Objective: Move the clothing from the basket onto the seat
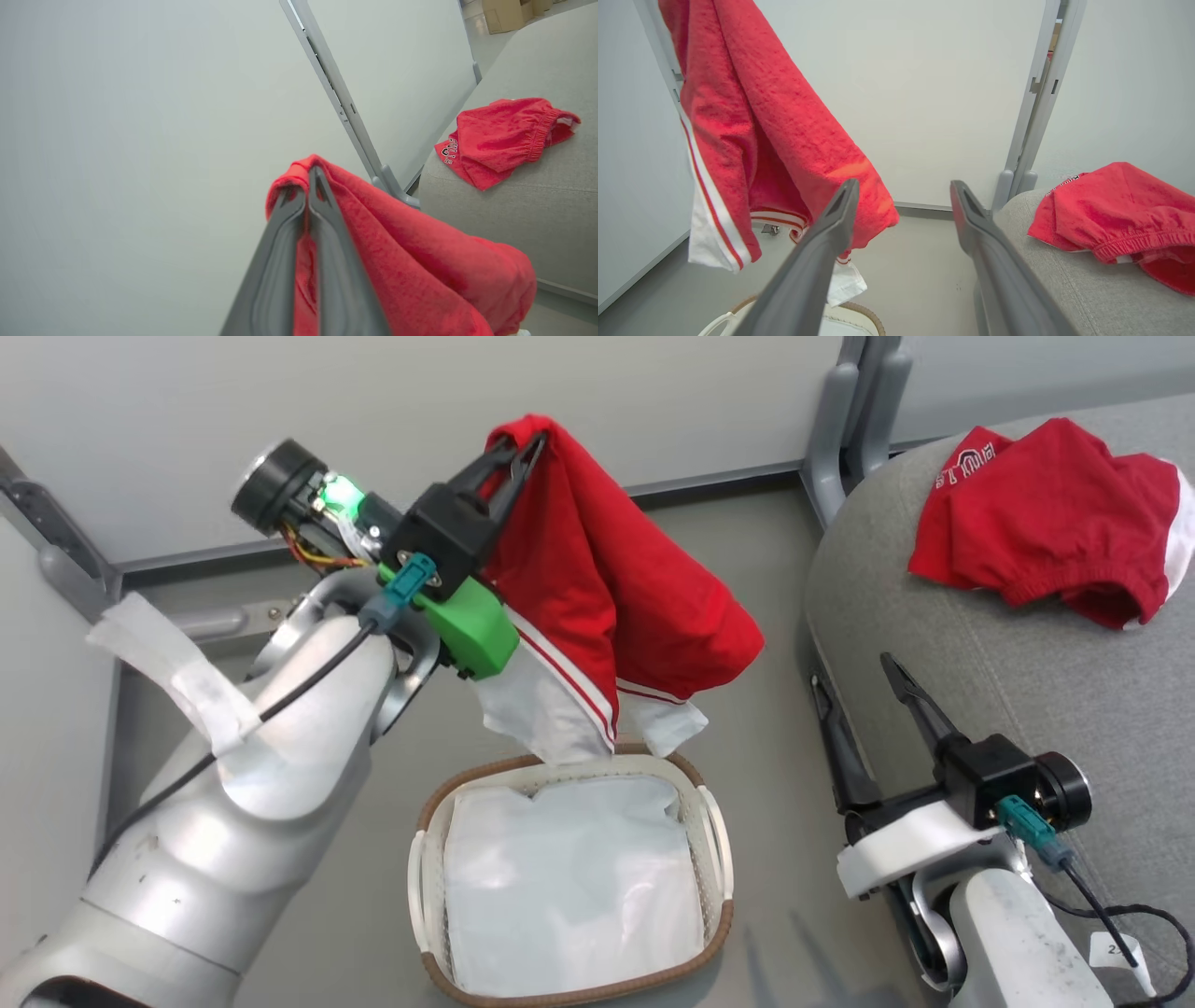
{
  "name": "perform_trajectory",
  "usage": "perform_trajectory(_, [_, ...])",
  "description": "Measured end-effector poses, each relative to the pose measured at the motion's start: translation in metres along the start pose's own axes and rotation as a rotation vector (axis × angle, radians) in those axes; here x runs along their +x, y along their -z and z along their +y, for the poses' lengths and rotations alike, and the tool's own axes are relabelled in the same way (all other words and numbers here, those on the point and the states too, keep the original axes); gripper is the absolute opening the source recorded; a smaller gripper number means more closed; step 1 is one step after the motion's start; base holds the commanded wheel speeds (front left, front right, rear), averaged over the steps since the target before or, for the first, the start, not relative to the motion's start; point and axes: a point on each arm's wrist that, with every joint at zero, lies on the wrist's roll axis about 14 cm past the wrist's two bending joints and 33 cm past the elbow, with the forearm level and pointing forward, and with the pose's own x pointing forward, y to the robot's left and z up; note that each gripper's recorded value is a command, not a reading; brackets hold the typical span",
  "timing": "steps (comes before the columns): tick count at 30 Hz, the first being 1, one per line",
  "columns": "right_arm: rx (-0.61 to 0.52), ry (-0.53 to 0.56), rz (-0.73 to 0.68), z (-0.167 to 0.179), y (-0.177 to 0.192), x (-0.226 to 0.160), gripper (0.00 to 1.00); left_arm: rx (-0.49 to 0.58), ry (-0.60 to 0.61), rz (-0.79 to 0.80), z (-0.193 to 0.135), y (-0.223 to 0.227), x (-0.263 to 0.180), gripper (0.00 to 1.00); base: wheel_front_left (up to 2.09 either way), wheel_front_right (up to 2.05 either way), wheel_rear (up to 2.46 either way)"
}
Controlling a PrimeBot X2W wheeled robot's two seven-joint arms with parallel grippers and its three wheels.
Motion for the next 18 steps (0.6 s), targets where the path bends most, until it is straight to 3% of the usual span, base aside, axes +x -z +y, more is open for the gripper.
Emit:
perform_trajectory(8, [-0.020, -0.084, -0.063, 0.027, -0.025, 0.005, 1.00, 0.066, -0.022, -0.102, 0.017, -0.062, 0.004, 0.00, 0.00, 0.00, 0.00])
perform_trajectory(18, [-0.037, -0.200, -0.064, 0.064, -0.028, 0.009, 1.00, 0.074, -0.013, -0.126, 0.012, -0.083, 0.000, 0.00, 0.00, 0.00, 0.00])
